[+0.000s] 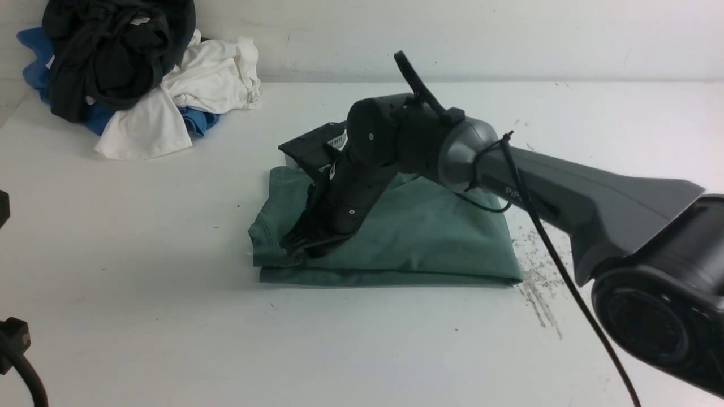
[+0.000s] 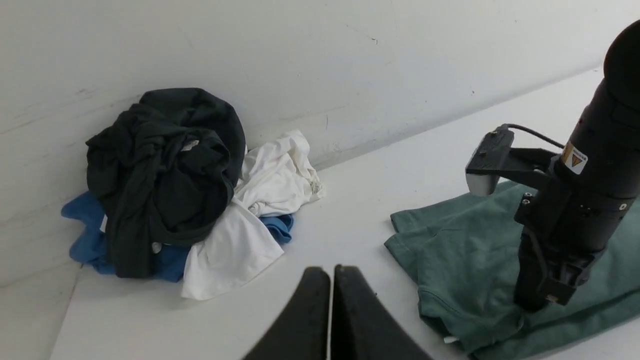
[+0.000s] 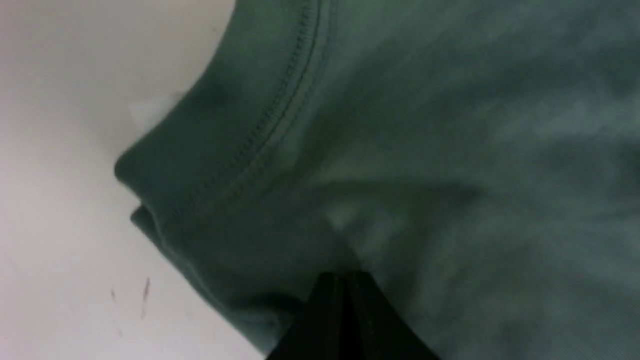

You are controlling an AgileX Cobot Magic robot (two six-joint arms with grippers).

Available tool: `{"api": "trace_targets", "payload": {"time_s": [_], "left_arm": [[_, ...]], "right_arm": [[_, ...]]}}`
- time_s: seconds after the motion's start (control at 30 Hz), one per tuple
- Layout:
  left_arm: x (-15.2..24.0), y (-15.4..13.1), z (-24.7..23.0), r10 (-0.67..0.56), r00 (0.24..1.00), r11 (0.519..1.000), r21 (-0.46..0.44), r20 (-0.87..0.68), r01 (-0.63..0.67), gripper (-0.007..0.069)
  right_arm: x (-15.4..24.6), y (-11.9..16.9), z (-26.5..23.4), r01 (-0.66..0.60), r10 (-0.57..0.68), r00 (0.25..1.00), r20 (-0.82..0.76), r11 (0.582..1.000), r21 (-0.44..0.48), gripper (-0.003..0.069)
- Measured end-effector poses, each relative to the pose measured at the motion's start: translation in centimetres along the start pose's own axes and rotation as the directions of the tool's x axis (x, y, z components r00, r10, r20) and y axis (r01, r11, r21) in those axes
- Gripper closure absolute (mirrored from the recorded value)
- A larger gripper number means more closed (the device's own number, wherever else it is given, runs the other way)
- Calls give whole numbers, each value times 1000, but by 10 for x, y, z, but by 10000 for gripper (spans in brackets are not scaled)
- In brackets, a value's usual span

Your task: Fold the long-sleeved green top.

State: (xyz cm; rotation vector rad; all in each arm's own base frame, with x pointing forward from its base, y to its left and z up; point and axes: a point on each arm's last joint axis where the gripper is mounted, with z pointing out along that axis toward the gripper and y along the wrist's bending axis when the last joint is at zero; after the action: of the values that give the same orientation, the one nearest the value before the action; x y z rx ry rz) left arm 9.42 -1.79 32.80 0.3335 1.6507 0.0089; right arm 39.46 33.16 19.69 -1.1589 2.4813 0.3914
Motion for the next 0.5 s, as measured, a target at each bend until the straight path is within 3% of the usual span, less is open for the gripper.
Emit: {"api": "trace_targets", "payload": {"time_s": [0.13,0.3,0.4,0.5], "left_arm": [[1,-1,-7,3,1000,1000,-5,24,-2,632],[0,-1,-12,5,999,1000,-6,40,-5,632],[1,-2,-12,5,1000,1000,3,27,-5,632],[2,-3,-12,5,1000,1000,8,20,-5,632]], "right_arm": [[-10,3,-75,63,-69,997,44,992,112,673],[-7,21,-218,60,-115,971,209,966,253,673],[11,40,-300,28,-128,925,359,962,271,673],[49,64,-366,11,-122,871,475,973,229,673]]}}
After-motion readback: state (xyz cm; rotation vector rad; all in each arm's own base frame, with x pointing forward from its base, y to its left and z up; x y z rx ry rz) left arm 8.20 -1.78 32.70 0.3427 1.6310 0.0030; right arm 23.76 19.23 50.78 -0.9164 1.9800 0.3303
